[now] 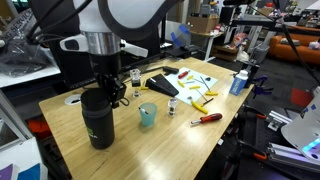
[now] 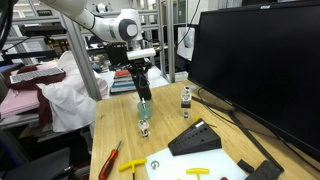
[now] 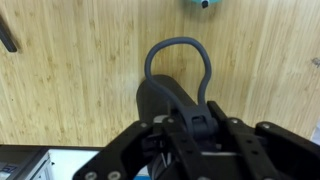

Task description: Move the black bottle to the left side of the desk

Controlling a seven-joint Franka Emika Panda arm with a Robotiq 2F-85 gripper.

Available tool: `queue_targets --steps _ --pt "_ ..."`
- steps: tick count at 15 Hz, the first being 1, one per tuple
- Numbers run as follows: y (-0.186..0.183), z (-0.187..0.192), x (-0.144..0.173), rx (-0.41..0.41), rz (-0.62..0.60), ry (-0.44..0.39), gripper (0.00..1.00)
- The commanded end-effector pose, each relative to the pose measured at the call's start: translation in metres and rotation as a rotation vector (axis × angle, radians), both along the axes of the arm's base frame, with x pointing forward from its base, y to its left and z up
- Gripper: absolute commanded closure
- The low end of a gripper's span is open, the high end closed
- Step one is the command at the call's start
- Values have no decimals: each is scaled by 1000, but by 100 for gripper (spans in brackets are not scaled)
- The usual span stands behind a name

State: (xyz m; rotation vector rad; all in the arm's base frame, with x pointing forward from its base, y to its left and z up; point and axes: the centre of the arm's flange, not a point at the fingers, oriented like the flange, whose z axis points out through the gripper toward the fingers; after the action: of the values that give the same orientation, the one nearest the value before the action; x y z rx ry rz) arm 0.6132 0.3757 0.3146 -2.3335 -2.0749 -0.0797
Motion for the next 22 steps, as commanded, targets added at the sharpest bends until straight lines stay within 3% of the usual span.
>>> queue_targets --steps 1,2,4,9,13,14,22 --pt "8 7 15 -3 35 12 92" --pt "9 7 16 -6 33 17 42" --pt "8 12 17 3 21 6 34" --pt "6 64 7 4 -72 -75 0" --pt "-6 97 -11 39 -134 -62 0" --pt "6 91 6 41 -110 -77 0" --pt "7 87 6 39 -110 -72 0"
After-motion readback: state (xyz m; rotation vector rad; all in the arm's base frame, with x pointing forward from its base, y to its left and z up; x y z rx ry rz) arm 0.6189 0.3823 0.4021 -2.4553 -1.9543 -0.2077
